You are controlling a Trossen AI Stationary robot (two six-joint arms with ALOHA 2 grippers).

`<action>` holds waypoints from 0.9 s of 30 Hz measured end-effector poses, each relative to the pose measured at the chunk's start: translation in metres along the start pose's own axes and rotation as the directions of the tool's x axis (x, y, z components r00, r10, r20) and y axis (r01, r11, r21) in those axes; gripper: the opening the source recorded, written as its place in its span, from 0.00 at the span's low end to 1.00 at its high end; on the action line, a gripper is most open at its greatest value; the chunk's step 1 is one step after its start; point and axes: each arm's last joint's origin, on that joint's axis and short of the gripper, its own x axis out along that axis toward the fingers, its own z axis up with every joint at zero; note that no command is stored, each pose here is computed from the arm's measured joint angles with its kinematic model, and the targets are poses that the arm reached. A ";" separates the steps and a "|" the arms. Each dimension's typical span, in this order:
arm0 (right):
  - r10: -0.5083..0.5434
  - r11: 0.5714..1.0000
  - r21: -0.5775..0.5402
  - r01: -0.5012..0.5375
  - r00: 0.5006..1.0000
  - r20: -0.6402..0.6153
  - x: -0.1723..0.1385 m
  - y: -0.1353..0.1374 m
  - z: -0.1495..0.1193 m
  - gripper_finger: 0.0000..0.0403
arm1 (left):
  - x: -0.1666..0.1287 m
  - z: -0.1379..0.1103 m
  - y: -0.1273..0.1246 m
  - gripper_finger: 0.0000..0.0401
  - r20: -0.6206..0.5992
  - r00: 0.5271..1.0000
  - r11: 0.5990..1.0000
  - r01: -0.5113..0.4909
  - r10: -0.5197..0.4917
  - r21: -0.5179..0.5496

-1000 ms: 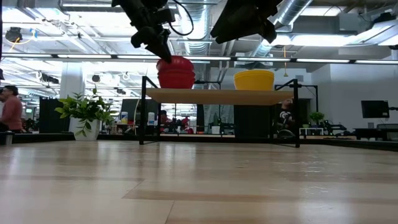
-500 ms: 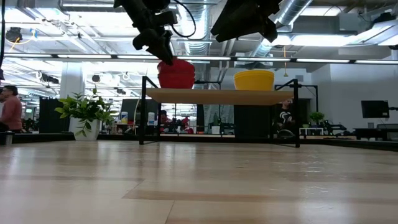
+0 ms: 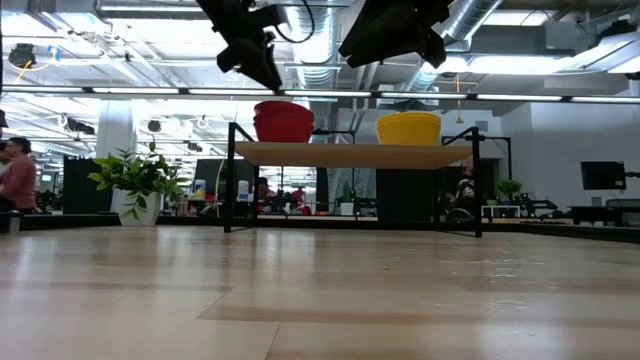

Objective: Pick & Place Mini bowls
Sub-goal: Stack the red and blue bowl on top of the other red and blue bowls on the shelf, then return to Home Position

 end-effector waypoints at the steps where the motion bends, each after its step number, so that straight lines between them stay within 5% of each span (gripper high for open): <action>1: 0.000 1.000 0.000 0.000 1.000 0.000 0.000 0.000 0.000 0.20 | -0.003 0.001 0.001 0.33 -0.005 1.000 1.000 -0.026 0.026 0.009; 6: 0.000 1.000 0.001 0.000 1.000 0.000 0.000 0.000 0.000 0.20 | -0.012 -0.001 0.010 0.33 -0.082 0.979 0.982 -0.187 0.186 -0.011; 18: 0.022 1.000 -0.001 -0.022 1.000 -0.004 -0.004 0.007 -0.005 0.20 | 0.008 -0.028 0.008 0.33 -0.229 0.941 0.965 -0.262 0.249 -0.029; 23: 0.025 1.000 0.007 -0.025 1.000 -0.005 -0.005 0.008 -0.005 0.20 | 0.010 -0.031 0.011 0.33 -0.334 0.865 0.914 -0.405 0.376 -0.019; 27: 0.025 1.000 0.007 -0.025 1.000 -0.005 -0.005 0.008 -0.005 0.20 | 0.002 -0.022 0.021 0.33 -0.328 0.793 0.829 -0.557 0.512 -0.052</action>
